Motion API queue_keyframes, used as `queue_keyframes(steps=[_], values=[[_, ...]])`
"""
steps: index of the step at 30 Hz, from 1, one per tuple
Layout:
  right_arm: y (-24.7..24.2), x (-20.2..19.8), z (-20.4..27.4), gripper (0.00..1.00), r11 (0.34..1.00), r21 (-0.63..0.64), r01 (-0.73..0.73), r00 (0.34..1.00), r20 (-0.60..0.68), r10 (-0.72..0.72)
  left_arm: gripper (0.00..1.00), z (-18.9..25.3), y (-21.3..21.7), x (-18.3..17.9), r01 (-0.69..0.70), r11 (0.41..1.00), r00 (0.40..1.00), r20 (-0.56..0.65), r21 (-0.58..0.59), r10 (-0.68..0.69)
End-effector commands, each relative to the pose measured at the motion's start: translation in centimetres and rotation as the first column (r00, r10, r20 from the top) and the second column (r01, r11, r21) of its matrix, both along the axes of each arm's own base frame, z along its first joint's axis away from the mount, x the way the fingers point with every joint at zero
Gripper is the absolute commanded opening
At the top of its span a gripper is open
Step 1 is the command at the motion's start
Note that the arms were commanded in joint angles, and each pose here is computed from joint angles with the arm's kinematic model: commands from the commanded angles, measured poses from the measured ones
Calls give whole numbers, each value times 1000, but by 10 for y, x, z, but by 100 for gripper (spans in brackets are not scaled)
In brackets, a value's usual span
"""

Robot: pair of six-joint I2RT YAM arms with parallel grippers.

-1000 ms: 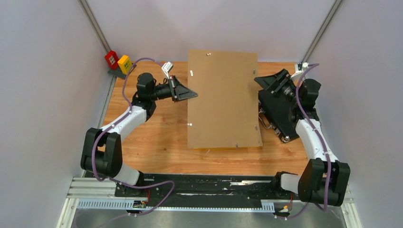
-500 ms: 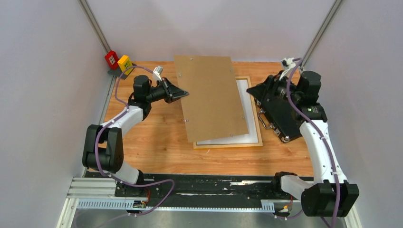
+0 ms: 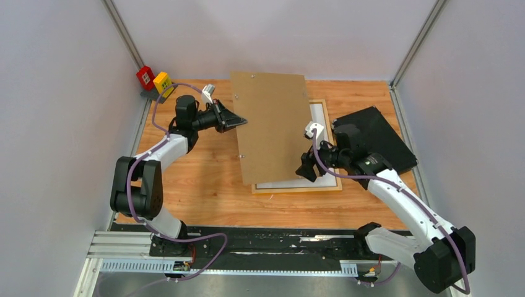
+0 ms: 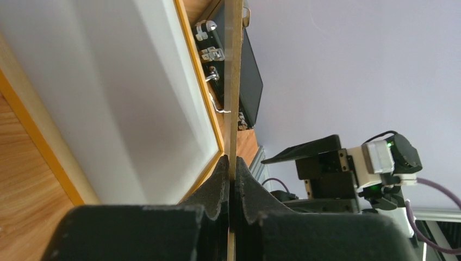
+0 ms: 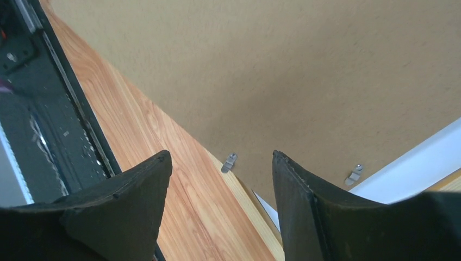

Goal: Put the photo into the frame

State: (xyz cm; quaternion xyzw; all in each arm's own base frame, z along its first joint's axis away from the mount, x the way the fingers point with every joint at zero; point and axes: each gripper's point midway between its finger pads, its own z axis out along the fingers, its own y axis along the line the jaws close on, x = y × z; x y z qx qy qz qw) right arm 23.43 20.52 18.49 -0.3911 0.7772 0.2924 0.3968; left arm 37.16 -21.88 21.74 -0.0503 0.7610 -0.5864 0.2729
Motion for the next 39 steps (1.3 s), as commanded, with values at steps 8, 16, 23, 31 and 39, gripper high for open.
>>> queue_keyframes(steps=[8,16,23,31,39], values=[[-8,-11,-22,65,994,-106,-25,994,99,36,0,40,-2,2,61,998,986,158,-17,-57],[-6,-13,-34,63,987,-155,-38,994,98,53,0,41,-3,3,68,997,987,147,-28,-64],[-3,-8,-45,62,978,-208,-30,991,118,56,0,35,-2,6,62,998,991,121,-30,-58],[0,-2,-53,61,968,-252,-10,986,159,52,0,28,-1,12,53,998,994,93,-33,-50],[4,-2,-65,60,955,-297,-21,982,175,76,0,28,0,13,54,998,995,85,-37,-51]])
